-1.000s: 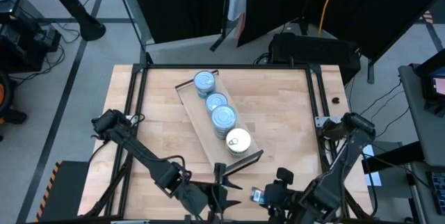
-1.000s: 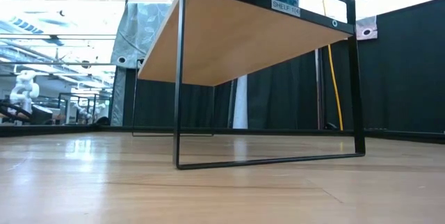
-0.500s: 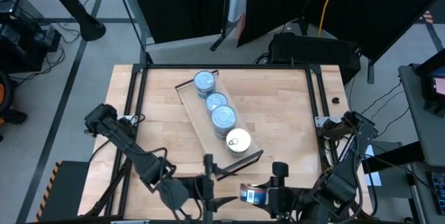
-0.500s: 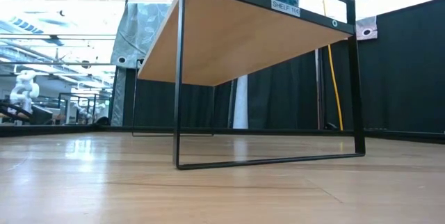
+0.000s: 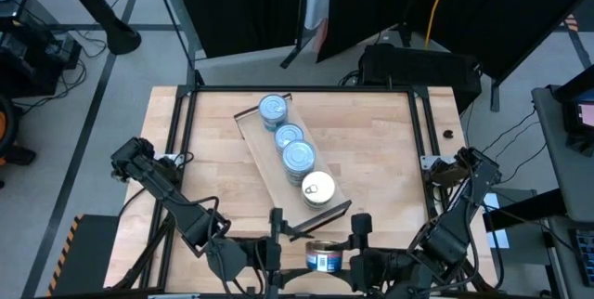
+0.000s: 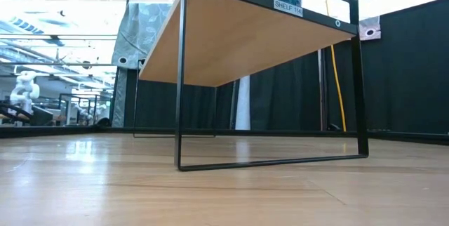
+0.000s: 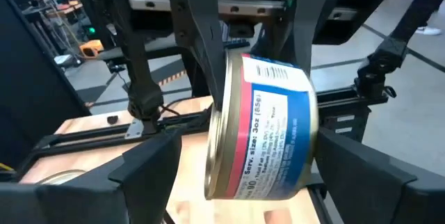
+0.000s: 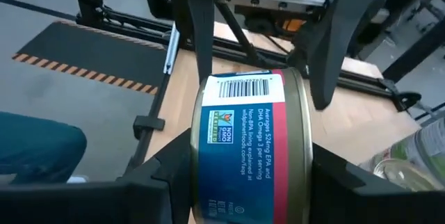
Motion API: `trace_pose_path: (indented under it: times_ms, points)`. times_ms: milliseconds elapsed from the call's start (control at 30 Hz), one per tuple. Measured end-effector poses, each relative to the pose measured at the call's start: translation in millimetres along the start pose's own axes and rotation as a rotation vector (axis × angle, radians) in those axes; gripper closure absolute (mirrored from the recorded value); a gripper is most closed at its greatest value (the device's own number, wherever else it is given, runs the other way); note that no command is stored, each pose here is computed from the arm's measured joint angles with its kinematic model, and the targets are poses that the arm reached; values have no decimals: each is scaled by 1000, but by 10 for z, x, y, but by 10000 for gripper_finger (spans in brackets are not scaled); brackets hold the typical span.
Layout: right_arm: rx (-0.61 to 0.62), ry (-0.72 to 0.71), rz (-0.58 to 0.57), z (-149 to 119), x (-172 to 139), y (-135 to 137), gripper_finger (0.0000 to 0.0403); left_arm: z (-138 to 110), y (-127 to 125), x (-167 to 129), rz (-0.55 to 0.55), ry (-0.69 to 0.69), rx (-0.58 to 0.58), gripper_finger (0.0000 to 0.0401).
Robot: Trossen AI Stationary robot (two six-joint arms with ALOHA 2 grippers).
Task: Stack canned seafood by type on shelf
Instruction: Stack the blue-pink tuna can on top of the blue-pink tuna cans on the shelf
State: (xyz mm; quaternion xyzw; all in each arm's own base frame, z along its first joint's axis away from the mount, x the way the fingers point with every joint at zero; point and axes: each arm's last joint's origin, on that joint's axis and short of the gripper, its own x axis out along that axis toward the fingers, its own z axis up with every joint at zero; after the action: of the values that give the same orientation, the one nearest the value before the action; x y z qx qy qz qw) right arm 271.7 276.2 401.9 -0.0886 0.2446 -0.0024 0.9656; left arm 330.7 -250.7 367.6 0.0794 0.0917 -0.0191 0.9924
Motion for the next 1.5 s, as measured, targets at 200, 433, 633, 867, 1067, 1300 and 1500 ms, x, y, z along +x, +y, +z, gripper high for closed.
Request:
trace_pose_path:
  times_ms: [200, 433, 633, 867, 1067, 1300, 1500]
  points:
    - [-24, -25, -6, 52, 42, -44, 222, -13, 2, 3, -6, 11, 11, 80]
    - [-38, -56, -23, 111, 82, -98, 221, -19, 26, 1, 88, 18, 43, 123]
    - [-19, -46, -47, 100, 90, -121, 220, -27, -24, -31, 85, 22, 92, 203]
    - [-37, -45, -70, 92, 82, -126, 178, -23, -65, -67, 99, 18, 112, 203]
    - [-35, -67, -75, 102, -109, -133, 89, -18, -91, -88, 97, 16, 175, 203]
    - [-35, -129, -176, 62, -700, -256, 31, 78, -54, -218, 126, -1, 206, 203]
    - [1, -79, -303, -262, -931, -356, 28, 248, 136, -328, 164, -30, 295, 203]
